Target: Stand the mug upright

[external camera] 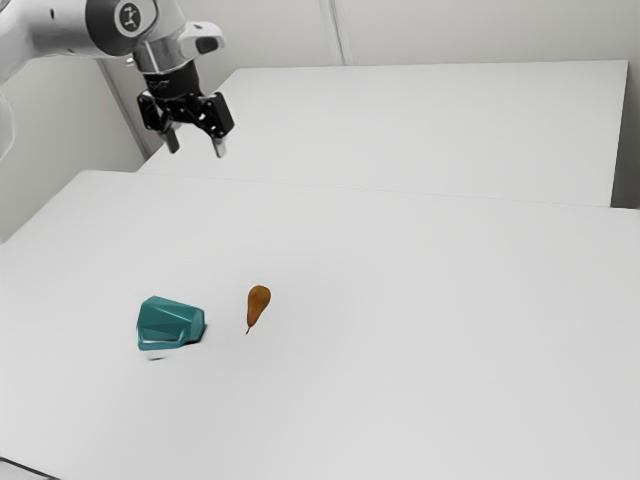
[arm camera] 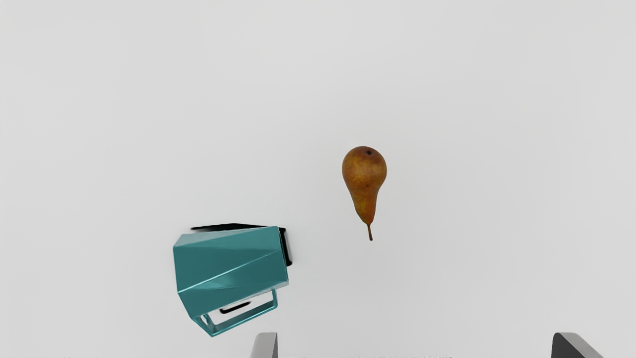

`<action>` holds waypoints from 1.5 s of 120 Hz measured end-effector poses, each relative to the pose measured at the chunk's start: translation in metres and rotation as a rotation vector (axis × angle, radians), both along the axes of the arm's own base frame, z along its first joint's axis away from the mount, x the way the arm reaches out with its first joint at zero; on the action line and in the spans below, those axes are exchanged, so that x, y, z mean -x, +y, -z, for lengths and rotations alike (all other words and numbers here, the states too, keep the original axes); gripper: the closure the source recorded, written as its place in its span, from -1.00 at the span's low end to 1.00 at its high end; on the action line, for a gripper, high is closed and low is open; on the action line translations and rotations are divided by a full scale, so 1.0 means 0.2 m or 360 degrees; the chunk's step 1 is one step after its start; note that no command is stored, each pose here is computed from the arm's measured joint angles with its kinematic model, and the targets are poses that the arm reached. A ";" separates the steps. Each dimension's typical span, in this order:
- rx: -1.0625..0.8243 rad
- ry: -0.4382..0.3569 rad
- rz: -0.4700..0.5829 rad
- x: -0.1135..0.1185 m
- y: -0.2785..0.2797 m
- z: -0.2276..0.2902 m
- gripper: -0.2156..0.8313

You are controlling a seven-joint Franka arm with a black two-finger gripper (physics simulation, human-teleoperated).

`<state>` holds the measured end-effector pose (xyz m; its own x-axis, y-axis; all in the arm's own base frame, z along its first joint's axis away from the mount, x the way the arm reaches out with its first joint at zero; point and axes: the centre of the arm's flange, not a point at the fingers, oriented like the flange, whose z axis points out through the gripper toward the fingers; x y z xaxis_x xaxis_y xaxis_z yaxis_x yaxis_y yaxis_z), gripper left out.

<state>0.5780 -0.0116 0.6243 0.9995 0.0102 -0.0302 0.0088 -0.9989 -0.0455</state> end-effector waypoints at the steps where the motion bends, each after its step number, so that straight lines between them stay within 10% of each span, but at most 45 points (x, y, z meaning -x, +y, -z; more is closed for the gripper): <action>1: 0.0000 0.0001 -0.0002 0.00 0.00 0.00 -0.59; 89: 0.0277 0.0158 -0.0232 0.25 0.23 0.12 -0.59; 180: 0.1075 0.0015 -0.0324 0.56 1.16 1.10 -0.59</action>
